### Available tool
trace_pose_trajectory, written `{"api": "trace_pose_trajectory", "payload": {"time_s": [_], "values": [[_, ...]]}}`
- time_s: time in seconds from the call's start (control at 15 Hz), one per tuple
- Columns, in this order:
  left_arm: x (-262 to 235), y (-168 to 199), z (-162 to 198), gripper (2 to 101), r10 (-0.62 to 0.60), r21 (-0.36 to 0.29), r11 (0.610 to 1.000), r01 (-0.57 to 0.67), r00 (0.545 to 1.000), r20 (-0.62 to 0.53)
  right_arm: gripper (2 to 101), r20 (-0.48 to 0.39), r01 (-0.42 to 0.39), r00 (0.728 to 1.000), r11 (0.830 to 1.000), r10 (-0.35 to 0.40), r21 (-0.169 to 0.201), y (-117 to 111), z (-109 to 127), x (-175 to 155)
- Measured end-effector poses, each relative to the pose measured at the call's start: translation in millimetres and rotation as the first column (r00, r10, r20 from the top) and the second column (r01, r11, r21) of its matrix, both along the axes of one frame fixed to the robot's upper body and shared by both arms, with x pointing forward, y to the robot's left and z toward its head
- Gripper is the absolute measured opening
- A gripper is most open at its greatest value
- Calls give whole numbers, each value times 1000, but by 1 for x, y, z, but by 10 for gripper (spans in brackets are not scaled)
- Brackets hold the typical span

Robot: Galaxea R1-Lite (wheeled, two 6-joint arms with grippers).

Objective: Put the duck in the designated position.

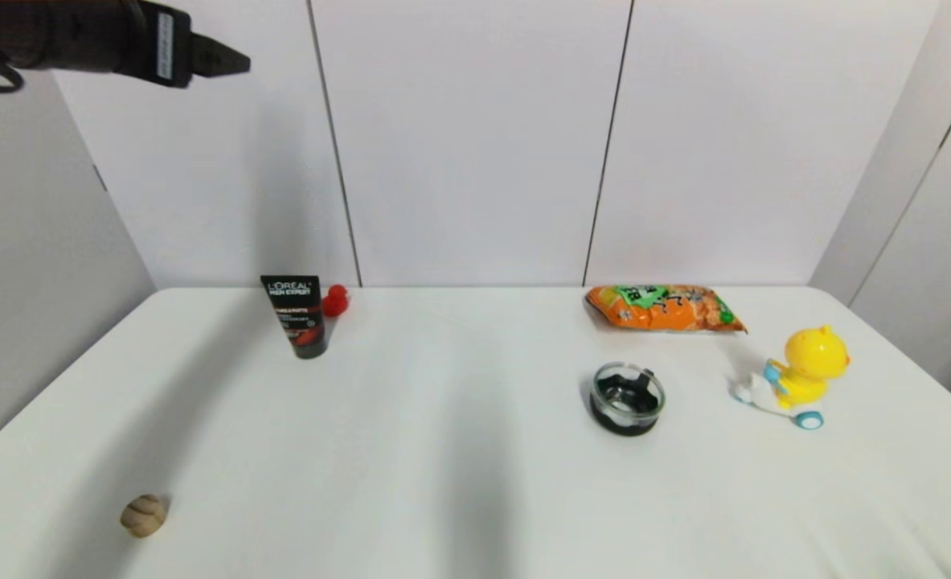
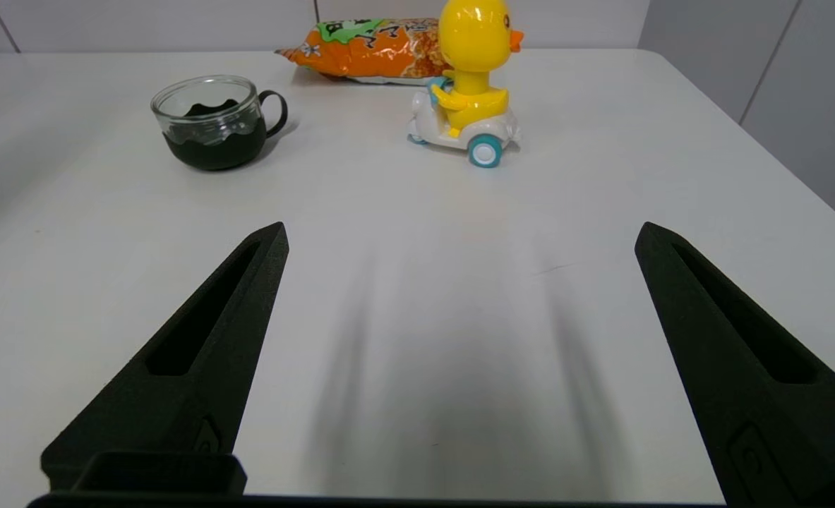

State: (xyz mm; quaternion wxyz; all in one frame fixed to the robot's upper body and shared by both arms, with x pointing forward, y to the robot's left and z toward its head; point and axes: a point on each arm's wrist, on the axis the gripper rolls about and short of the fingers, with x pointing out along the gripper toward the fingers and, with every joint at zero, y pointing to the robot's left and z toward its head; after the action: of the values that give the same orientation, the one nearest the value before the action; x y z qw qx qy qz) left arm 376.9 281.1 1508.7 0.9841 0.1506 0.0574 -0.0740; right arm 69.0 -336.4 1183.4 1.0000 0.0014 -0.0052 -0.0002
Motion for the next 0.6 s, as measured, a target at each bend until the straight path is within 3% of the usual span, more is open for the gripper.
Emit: {"api": "trace_pose_trajectory", "payload": {"time_s": [0.27,0.6], "values": [[-86,-5,37,949,-106,4,994,106,985,133,973,-1,0,1000,1000,0,0,0,0,0],[-154,0,0,962,-287,54,957,284,957,55,973,0,0,1000,1000,0,0,0,0,0]]}}
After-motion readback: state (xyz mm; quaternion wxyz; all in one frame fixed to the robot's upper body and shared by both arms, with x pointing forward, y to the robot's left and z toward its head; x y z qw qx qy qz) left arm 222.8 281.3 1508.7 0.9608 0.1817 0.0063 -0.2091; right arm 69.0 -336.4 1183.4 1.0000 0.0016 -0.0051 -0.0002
